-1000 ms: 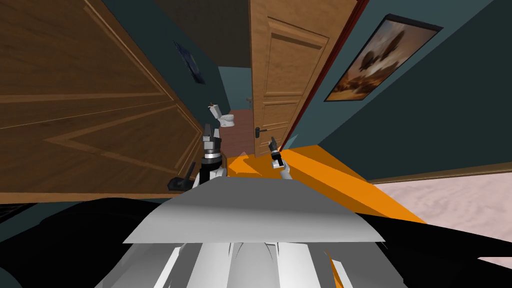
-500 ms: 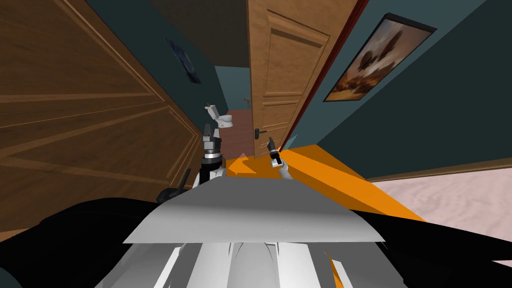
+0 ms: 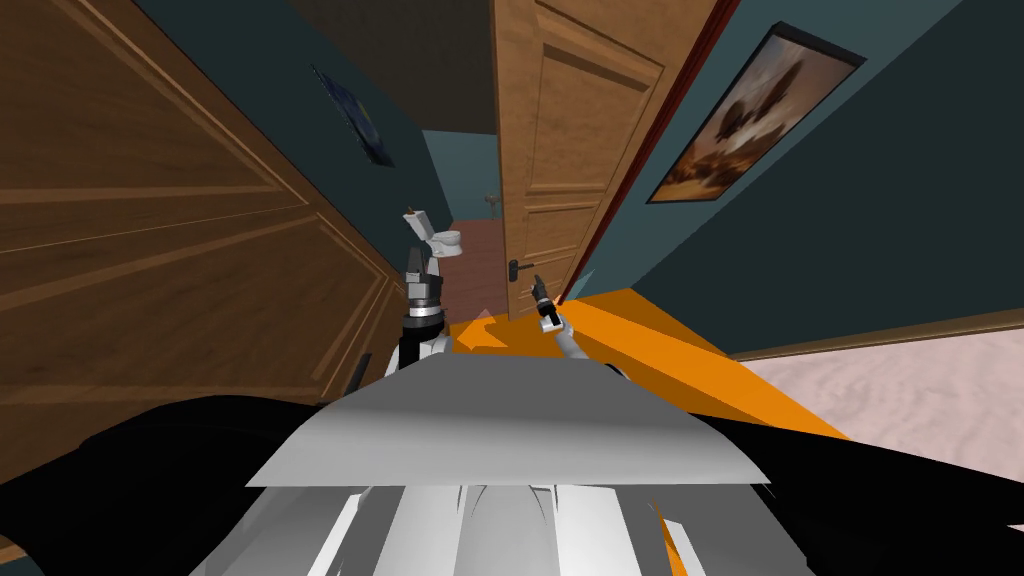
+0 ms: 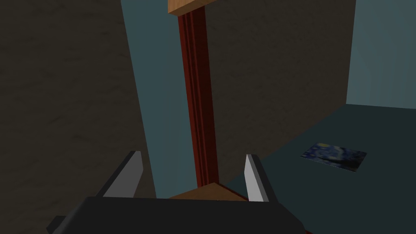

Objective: Pull the door open

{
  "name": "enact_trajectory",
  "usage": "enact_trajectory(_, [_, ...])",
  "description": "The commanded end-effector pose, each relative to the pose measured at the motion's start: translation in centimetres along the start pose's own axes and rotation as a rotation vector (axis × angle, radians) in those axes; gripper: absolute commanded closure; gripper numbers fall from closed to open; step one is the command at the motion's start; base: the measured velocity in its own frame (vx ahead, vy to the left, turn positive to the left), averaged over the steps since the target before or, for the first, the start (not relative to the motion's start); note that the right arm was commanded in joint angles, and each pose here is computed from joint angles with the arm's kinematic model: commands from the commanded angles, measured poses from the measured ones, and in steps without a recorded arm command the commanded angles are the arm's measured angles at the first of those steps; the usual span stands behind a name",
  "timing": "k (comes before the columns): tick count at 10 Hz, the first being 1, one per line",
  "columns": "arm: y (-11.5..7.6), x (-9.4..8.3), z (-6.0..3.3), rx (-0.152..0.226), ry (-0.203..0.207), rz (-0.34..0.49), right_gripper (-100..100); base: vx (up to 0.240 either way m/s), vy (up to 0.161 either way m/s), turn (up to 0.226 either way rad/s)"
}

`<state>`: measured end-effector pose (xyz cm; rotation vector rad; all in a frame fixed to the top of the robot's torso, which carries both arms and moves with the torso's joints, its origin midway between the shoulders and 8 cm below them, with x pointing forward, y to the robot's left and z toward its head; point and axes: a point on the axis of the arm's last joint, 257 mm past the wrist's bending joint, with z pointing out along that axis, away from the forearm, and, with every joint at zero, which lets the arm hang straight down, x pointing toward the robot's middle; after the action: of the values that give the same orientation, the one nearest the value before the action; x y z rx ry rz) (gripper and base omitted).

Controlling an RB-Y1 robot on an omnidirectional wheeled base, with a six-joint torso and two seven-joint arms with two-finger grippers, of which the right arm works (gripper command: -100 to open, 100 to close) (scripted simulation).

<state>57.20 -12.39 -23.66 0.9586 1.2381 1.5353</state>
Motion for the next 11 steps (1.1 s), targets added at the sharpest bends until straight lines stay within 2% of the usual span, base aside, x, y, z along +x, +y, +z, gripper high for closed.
enact_trajectory(1, [-0.7,0.3,0.45,0.019,0.008,-0.001,-100,0.084,0.051,-0.051])
enact_trajectory(11, [-4.3,1.8,2.45,0.123,0.054,-0.009,-100,0.084,0.043,-0.05])
